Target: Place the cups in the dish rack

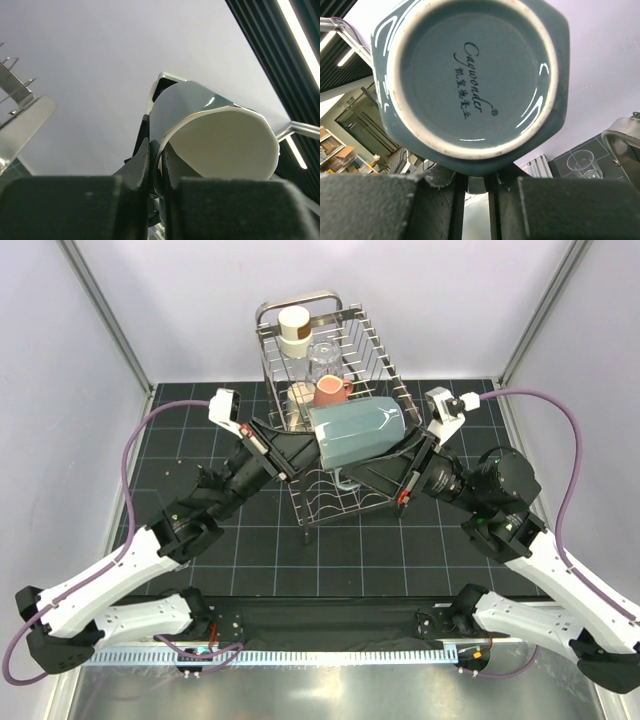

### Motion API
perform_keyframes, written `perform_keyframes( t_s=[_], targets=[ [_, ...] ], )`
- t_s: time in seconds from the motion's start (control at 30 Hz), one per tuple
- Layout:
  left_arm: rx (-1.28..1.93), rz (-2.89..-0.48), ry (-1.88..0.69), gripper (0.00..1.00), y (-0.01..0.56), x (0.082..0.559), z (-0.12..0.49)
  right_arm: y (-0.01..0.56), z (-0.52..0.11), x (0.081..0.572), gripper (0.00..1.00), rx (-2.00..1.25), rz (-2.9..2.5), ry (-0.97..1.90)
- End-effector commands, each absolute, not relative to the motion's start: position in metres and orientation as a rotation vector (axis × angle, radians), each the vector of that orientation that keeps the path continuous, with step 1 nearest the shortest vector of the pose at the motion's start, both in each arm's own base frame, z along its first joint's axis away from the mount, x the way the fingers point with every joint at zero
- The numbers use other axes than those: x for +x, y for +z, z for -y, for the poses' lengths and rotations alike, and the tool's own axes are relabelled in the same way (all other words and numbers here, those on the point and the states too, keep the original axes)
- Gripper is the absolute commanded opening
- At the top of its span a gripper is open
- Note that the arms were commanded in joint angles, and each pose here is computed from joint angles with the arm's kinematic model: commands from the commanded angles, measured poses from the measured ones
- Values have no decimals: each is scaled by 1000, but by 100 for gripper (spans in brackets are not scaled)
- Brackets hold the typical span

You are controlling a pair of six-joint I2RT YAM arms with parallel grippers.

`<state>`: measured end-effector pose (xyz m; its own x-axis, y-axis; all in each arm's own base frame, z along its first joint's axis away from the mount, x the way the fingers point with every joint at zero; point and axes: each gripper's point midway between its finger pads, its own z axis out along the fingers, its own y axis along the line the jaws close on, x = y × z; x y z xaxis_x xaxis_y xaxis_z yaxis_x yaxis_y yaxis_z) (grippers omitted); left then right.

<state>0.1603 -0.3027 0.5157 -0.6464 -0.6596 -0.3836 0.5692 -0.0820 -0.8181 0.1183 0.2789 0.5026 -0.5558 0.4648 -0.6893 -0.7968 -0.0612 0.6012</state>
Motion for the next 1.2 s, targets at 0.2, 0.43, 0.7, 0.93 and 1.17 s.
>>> perform_keyframes(
  t_s=[0.2,0.43,0.7,0.93,1.17],
  targets=[
    [-195,-1278,-1713,81,506,154,250,544,-237,110,4,-329,-1126,1610],
    [-189,-1341,-1552,90,487,147,214,542,-200,128,4,-224,-1236,1334],
    [-180,-1510,-1316,89,449,136,167,529,-79,162,4,62,-1438,654],
    [-193,-1606,-1271,89,412,119,139,476,-24,192,4,247,-1620,170],
    [-235,-1637,-1275,90,383,112,127,426,-32,253,4,249,-1776,80]
  ],
)
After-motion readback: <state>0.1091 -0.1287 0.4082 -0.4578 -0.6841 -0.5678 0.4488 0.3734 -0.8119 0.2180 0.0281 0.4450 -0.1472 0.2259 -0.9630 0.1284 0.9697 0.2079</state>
